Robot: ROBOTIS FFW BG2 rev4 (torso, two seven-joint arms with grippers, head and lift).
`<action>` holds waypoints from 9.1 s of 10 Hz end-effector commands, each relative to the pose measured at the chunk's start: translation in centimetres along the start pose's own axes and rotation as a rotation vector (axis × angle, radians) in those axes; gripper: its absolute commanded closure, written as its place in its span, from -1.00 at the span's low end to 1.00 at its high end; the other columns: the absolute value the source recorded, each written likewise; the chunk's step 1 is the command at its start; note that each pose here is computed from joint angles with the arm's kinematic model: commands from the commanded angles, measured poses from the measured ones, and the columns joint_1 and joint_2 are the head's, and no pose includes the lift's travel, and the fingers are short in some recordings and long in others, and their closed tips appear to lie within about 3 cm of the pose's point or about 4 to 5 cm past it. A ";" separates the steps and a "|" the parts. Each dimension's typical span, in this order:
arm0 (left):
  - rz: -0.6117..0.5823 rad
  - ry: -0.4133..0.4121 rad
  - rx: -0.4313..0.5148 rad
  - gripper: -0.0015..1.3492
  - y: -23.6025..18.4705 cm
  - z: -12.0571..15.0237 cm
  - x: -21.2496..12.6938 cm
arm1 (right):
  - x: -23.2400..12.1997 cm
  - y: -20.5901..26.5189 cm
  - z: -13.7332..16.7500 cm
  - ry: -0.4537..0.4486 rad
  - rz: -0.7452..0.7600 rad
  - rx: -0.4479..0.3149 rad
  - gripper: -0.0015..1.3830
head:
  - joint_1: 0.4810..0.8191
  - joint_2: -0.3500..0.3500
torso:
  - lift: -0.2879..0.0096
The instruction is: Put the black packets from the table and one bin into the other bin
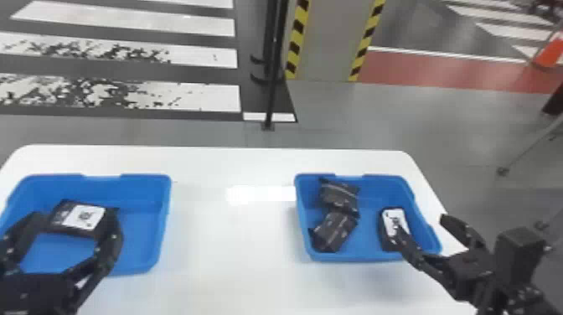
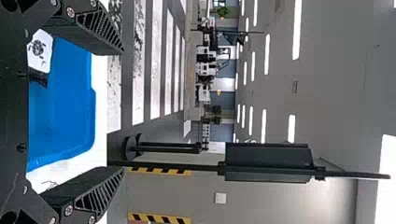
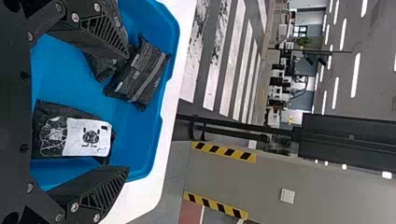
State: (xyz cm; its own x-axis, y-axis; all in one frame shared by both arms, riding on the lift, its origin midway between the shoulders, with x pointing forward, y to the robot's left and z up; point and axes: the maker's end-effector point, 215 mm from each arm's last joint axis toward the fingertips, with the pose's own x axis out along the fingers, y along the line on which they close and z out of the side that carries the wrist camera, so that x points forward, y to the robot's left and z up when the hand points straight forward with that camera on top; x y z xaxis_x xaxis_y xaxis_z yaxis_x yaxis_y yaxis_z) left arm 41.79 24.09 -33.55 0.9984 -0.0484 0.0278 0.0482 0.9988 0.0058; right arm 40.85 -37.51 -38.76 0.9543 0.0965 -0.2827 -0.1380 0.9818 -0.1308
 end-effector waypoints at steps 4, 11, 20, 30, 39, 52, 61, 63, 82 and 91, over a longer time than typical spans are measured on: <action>-0.063 0.261 0.322 -0.77 9.9 -3.1 6.4 | -1.3 2.9 -0.1 -0.020 0.054 0.050 -0.73 | 0.27 -0.32 | 0.20; -0.338 0.576 0.386 -0.77 7.1 -13.7 11.9 | 0.6 7.7 -0.6 -0.027 0.174 0.113 -0.73 | 0.27 0.04 | 0.20; -0.286 0.715 0.433 -0.78 13.0 -17.2 13.3 | 1.0 9.6 -3.0 0.011 0.213 0.162 -0.73 | 0.27 0.31 | 0.20; -0.281 0.821 0.320 0.80 11.8 -20.2 11.2 | 0.9 10.0 -4.0 0.016 0.231 0.221 -0.73 | 0.27 0.34 | 0.20; -0.451 0.347 -0.092 0.80 -0.2 -2.3 9.0 | 2.3 12.9 2.6 -0.062 0.322 0.232 -0.73 | 0.27 0.01 | 0.20; -0.861 0.177 -0.661 0.80 -18.1 3.7 4.6 | 3.1 34.6 23.5 -0.270 0.914 0.330 -0.67 | 0.27 0.16 | 0.20; -0.900 0.125 -0.651 0.80 -19.0 5.7 4.1 | 6.0 31.9 21.3 -0.246 0.799 0.301 -0.33 | 0.27 0.14 | 0.20; -0.904 0.135 -0.657 0.80 -19.3 5.4 3.8 | 6.3 31.7 21.6 -0.250 0.790 0.280 0.54 | 0.27 0.10 | 0.20; -0.792 0.069 -0.673 -0.82 -14.7 5.1 4.0 | 7.9 3.3 10.2 -0.114 0.142 0.128 0.76 | 0.27 -0.56 | 0.20; -0.291 -0.097 -0.416 -0.82 -3.6 4.4 2.6 | -0.3 3.5 11.9 -0.295 0.069 0.038 -0.72 | 0.27 -0.63 | 0.20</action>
State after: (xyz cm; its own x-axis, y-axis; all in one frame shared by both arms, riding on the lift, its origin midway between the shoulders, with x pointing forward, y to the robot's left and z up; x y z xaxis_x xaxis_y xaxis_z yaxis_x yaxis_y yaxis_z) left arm 44.88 18.92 -28.97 0.9223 -0.3454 0.1732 0.3863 0.8211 -0.4202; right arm 44.01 -33.02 -27.86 0.9815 0.1913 -0.0023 -0.1907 0.9772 -0.0932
